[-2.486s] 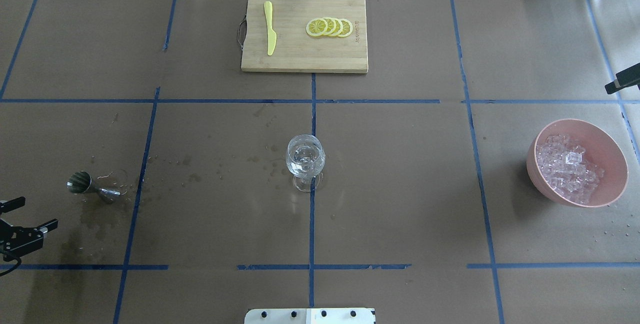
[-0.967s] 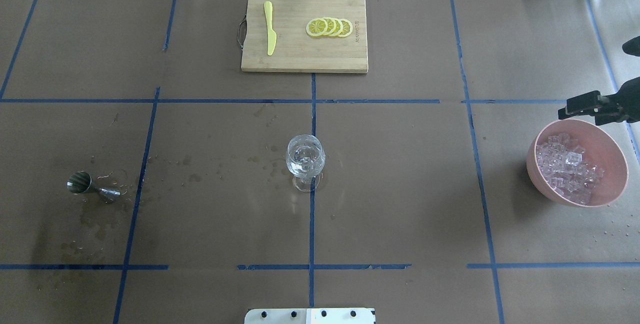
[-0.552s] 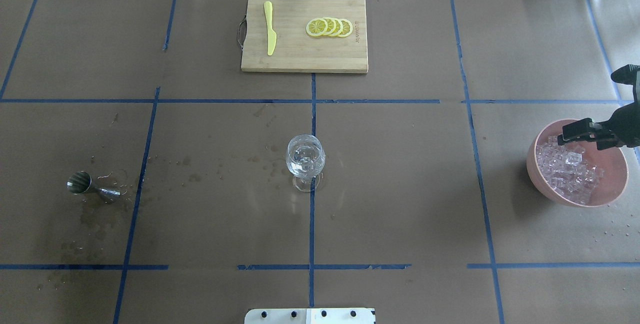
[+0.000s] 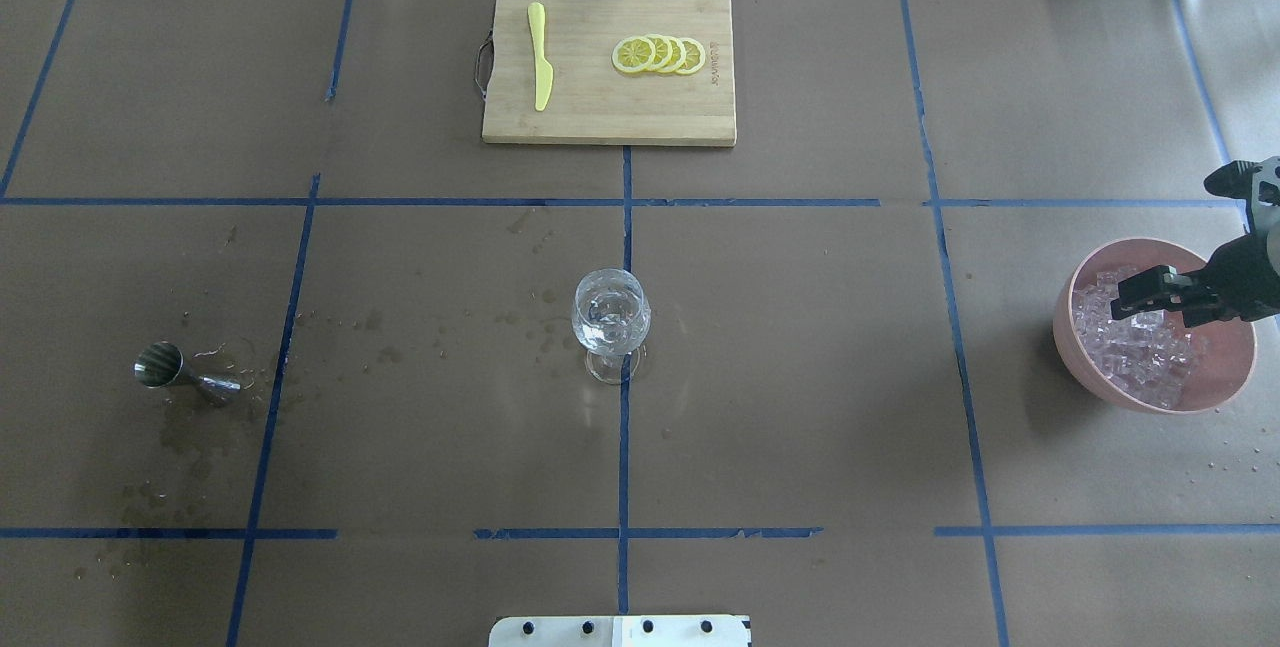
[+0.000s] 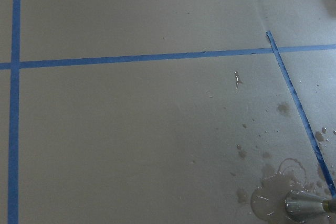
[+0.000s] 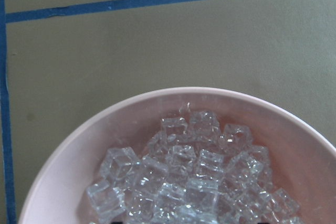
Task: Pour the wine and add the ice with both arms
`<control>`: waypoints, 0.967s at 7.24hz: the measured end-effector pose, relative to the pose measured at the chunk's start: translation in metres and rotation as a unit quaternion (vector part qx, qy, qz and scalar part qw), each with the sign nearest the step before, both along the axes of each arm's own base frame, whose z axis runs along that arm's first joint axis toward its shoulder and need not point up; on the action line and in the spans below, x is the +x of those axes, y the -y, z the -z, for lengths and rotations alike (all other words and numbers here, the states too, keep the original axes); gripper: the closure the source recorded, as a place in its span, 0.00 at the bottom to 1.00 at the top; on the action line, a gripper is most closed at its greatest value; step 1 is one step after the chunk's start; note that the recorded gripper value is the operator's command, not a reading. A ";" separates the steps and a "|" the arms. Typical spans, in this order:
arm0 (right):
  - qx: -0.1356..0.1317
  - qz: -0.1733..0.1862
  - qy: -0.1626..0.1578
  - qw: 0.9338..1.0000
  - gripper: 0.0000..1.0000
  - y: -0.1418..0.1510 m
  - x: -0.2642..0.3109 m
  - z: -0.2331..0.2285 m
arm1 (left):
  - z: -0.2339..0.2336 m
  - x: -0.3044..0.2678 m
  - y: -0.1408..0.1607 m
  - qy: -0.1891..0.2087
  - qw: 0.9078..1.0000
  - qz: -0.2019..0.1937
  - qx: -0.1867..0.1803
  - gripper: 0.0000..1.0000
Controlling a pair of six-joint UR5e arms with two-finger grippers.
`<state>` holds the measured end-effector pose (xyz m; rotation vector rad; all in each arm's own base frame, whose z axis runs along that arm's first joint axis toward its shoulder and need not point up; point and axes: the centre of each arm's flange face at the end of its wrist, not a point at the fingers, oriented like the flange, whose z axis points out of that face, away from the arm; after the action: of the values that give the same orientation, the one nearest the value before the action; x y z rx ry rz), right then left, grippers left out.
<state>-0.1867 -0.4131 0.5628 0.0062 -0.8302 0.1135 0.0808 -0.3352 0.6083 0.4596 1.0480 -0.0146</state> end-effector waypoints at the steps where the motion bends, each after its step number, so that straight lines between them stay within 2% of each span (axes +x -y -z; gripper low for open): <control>1: -0.001 0.002 0.000 1.000 1.00 0.001 -0.003 -0.001 | 0.000 0.000 0.000 0.000 1.000 0.001 0.001 0.00; 5: -0.006 0.000 0.006 1.000 1.00 -0.001 -0.001 0.002 | 0.002 -0.002 0.000 -0.001 1.000 0.003 0.004 0.00; 6: -0.001 -0.001 0.018 1.000 1.00 -0.001 0.003 0.017 | 0.003 -0.002 0.000 -0.001 1.000 0.004 0.005 0.00; 7: 0.009 -0.004 0.045 0.999 1.00 0.001 0.012 0.060 | 0.003 -0.003 0.001 -0.002 1.000 0.006 0.005 0.00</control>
<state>-0.1746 -0.4140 0.5024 0.0203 -0.9217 0.1141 0.0774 -0.3360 0.6051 0.4755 1.0492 -0.0196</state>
